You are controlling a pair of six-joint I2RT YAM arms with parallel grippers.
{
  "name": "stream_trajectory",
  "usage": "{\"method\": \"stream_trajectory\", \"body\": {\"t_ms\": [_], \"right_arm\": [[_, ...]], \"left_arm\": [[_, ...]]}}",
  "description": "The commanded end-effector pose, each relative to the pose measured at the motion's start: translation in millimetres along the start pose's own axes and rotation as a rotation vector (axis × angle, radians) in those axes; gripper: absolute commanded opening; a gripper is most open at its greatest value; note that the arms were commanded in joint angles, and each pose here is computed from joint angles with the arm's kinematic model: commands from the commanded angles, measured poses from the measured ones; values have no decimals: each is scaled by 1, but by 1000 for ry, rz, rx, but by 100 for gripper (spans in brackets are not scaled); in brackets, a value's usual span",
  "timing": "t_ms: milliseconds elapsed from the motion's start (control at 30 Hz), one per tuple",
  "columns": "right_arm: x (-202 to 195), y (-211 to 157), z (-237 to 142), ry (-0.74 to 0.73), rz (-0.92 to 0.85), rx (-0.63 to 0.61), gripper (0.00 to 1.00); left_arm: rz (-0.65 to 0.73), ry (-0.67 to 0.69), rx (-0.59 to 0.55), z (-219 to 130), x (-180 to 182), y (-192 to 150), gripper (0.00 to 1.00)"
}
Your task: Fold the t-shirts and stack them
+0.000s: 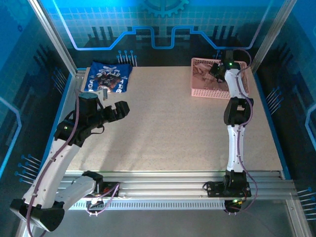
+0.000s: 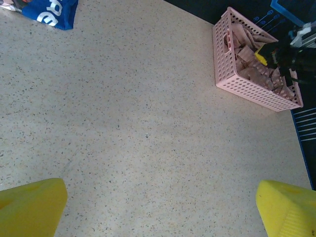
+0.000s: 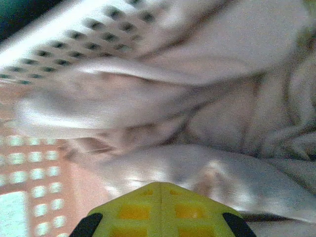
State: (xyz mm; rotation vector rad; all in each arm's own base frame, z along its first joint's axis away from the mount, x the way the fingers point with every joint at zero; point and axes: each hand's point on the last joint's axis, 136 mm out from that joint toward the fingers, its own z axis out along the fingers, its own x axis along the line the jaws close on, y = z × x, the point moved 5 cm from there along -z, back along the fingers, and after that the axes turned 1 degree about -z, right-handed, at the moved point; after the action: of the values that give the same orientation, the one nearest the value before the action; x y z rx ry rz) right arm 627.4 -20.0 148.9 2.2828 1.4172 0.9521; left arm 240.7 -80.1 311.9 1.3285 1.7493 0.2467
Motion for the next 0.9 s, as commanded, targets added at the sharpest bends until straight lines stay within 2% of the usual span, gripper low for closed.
{"method": "stream_trajectory", "body": {"t_ms": [0, 200, 300, 367, 433, 467, 633, 800, 867], "right_arm": [[90, 66, -128, 224, -116, -291, 0], [152, 85, -269, 423, -217, -490, 0], [149, 78, -289, 389, -226, -472, 1], [129, 66, -272, 297, -189, -376, 33], [110, 53, -246, 235, -174, -273, 53], [101, 46, -230, 200, -168, -228, 59], [66, 27, -169, 44, -190, -125, 78], [29, 19, -118, -113, -233, -64, 86], [13, 13, -92, -178, -255, -33, 86]], "left_arm": [[34, -29, -57, -5, -5, 10, 99], [64, -115, -120, -6, -27, 35, 99], [83, -164, -121, -3, -39, 45, 99], [85, -182, -113, -2, -42, 46, 99], [83, -193, -111, -4, -44, 46, 99], [87, -197, -109, -7, -44, 44, 99], [99, -173, -93, -21, -39, 36, 99], [83, -122, -74, -36, -30, 26, 99], [74, -92, -72, -42, -24, 22, 99]]}}
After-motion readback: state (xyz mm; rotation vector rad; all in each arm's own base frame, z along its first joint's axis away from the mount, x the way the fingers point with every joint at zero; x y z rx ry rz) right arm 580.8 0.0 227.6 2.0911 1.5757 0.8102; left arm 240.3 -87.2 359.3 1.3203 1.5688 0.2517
